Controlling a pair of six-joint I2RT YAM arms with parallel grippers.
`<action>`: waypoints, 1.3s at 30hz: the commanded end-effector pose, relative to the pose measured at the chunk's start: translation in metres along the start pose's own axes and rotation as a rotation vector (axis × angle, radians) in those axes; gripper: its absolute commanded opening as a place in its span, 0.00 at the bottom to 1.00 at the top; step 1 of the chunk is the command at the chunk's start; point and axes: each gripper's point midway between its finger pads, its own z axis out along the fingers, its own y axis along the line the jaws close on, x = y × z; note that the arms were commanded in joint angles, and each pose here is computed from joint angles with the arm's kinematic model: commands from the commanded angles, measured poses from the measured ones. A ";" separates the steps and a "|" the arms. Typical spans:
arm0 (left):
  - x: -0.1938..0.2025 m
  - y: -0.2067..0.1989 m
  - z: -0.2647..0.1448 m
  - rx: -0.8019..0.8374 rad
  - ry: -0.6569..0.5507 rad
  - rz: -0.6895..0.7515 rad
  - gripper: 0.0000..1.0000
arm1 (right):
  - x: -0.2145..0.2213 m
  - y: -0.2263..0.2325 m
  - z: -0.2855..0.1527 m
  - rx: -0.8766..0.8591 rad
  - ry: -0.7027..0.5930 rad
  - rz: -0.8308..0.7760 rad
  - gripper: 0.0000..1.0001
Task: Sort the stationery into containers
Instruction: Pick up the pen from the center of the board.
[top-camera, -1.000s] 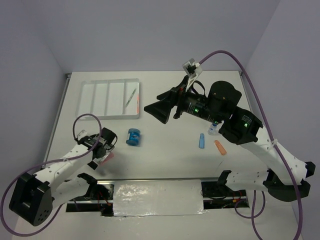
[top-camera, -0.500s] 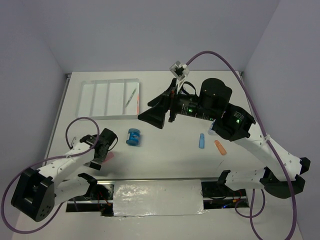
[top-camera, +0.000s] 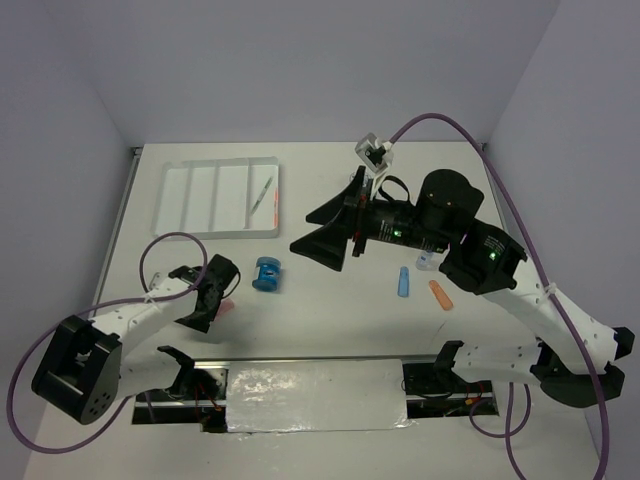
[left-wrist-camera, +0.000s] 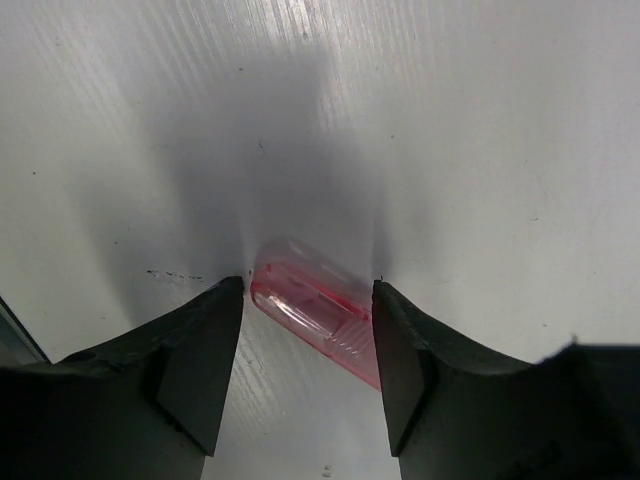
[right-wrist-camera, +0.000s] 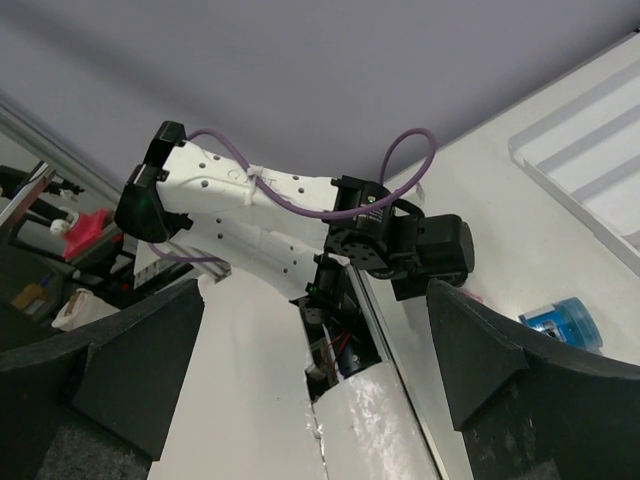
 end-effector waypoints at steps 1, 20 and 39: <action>0.016 0.003 0.010 -0.015 0.054 -0.014 0.65 | -0.006 0.002 -0.007 -0.002 -0.035 -0.031 1.00; 0.033 0.000 0.001 0.034 0.164 0.039 0.84 | 0.001 -0.036 -0.024 0.110 -0.063 0.007 1.00; 0.049 0.012 0.005 -0.049 0.198 0.077 0.82 | 0.008 -0.046 -0.027 0.131 -0.065 0.013 1.00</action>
